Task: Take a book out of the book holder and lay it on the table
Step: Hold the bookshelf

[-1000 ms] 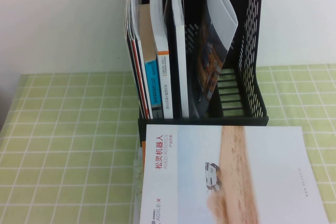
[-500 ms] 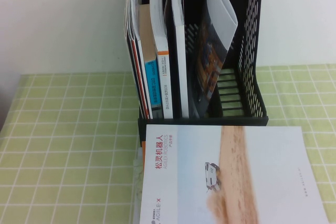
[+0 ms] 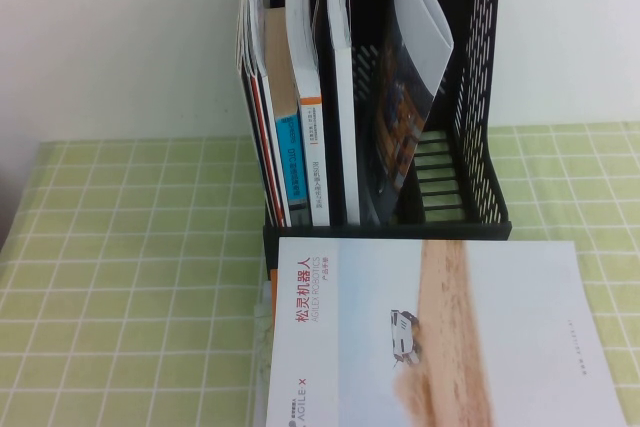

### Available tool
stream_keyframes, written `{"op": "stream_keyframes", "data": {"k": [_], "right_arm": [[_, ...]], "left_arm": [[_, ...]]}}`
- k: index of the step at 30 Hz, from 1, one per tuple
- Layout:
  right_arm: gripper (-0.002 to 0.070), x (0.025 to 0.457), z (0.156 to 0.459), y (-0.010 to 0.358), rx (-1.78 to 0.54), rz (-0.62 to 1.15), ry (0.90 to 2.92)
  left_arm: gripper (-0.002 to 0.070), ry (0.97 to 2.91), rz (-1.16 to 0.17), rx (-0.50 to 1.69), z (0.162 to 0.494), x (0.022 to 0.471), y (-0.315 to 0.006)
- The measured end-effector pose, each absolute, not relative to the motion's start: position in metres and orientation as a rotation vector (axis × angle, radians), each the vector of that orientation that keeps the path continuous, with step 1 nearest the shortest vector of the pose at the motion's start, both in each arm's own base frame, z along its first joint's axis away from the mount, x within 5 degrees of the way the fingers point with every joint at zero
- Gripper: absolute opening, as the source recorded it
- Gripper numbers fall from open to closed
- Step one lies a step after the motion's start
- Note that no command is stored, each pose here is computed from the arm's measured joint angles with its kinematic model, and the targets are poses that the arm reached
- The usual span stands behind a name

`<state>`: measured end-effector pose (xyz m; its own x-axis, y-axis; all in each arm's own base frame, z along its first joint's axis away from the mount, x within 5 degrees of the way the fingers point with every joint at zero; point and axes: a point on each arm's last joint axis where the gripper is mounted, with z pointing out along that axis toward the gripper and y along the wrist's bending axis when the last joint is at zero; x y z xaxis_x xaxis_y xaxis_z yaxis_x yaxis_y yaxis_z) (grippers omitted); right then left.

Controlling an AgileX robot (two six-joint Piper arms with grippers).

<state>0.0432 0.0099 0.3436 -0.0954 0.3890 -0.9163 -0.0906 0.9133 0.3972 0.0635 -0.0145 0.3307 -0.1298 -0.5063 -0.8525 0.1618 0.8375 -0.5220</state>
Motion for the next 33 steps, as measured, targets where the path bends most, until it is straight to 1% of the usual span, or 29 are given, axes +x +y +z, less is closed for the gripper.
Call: {"op": "stream_keyframes", "data": {"k": [2, 4, 8, 10, 12, 14, 18, 21, 24, 28, 31, 33], "right_arm": [[-0.0002, 0.045, 0.337, 0.015, 0.251, 0.486, 1.677], [-0.0002, 0.051, 0.328, 0.018, 0.242, 0.521, 1.735], [-0.0002, 0.067, 0.309, 0.026, 0.199, 0.59, 1.846], [-0.0002, 0.074, 0.306, 0.032, 0.131, 0.621, 1.877], [-0.0002, 0.082, 0.305, 0.037, 0.006, 0.61, 1.9], [-0.0002, 0.091, 0.304, 0.044, -0.111, 0.621, 1.906], [-0.0002, 0.108, 0.301, 0.056, -0.255, 0.685, 1.9], [-0.0002, 0.124, 0.295, 0.063, -0.335, 0.716, 1.902], [-0.0002, 0.139, 0.29, 0.067, -0.313, 0.764, 1.919], [-0.0001, 0.156, 0.279, 0.071, -0.308, 0.808, 1.949], [0.002, 0.168, 0.272, 0.074, -0.332, 0.821, 1.947], [0.0055, 0.177, 0.272, 0.075, -0.324, 0.823, 1.926]], "left_arm": [[-0.0003, 1.657, -0.646, -0.304, 0.326, 0.072, -0.019], [-0.0003, 1.671, -0.705, -0.298, 0.326, 0.08, -0.025], [-0.0003, 1.733, -0.778, -0.188, 0.327, 0.102, -0.041], [-0.0003, 1.764, -0.782, -0.087, 0.33, 0.114, -0.051], [-0.0003, 1.801, -0.764, 0.039, 0.332, 0.129, -0.063], [-0.0003, 1.827, -0.724, 0.213, 0.337, 0.145, -0.078], [-0.0003, 1.838, -0.664, 0.461, 0.348, 0.181, -0.105], [-0.0003, 1.824, -0.638, 0.551, 0.358, 0.209, -0.123], [-0.0003, 1.798, -0.617, 0.606, 0.37, 0.239, -0.14], [-0.0003, 1.743, -0.63, 0.651, 0.389, 0.268, -0.164], [-0.0003, 1.697, -0.614, 0.73, 0.398, 0.282, -0.186], [-0.0003, 1.671, -0.578, 0.804, 0.4, 0.291, -0.2]]}}
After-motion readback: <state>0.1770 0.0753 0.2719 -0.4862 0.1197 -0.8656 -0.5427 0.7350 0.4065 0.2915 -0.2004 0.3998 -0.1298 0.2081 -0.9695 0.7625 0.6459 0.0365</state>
